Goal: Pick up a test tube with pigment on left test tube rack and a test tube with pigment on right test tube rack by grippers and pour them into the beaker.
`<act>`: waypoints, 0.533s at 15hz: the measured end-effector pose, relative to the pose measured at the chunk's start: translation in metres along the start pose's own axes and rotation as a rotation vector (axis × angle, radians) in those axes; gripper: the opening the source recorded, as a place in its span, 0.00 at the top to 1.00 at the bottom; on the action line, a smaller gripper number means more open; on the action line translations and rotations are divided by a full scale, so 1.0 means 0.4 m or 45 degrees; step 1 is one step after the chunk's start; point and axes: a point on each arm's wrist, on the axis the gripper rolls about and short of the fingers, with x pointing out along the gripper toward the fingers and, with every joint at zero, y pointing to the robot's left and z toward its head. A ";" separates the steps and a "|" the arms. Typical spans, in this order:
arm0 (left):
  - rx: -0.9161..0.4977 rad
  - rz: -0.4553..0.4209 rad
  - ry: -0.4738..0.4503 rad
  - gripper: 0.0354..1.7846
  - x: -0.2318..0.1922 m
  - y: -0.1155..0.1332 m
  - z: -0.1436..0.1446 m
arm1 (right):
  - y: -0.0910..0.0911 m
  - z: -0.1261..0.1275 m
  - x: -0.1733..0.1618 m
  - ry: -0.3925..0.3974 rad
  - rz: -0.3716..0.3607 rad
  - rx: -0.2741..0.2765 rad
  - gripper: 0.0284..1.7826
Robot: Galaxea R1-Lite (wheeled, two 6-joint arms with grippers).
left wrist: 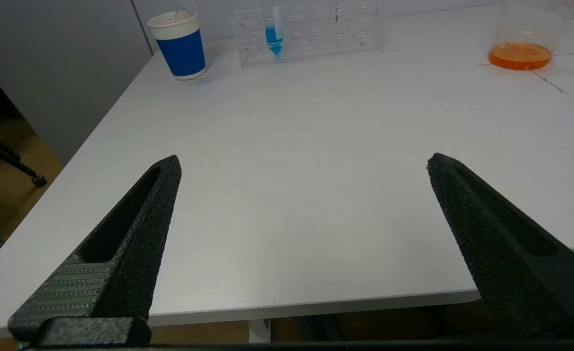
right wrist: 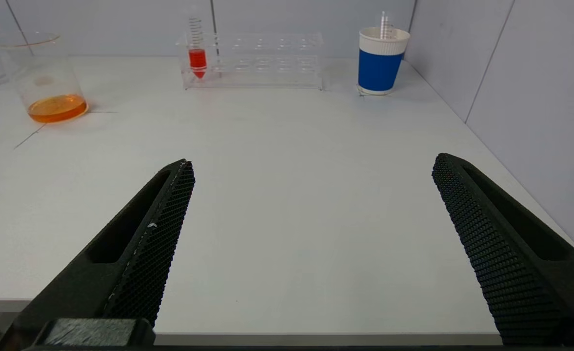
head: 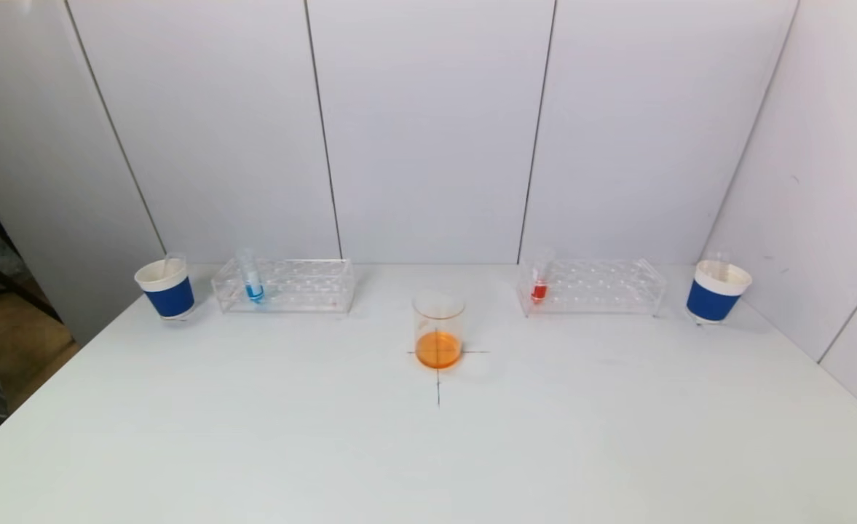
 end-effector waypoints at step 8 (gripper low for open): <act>0.001 -0.001 0.000 0.01 0.000 0.000 0.000 | 0.000 0.000 0.000 0.002 -0.001 -0.003 0.01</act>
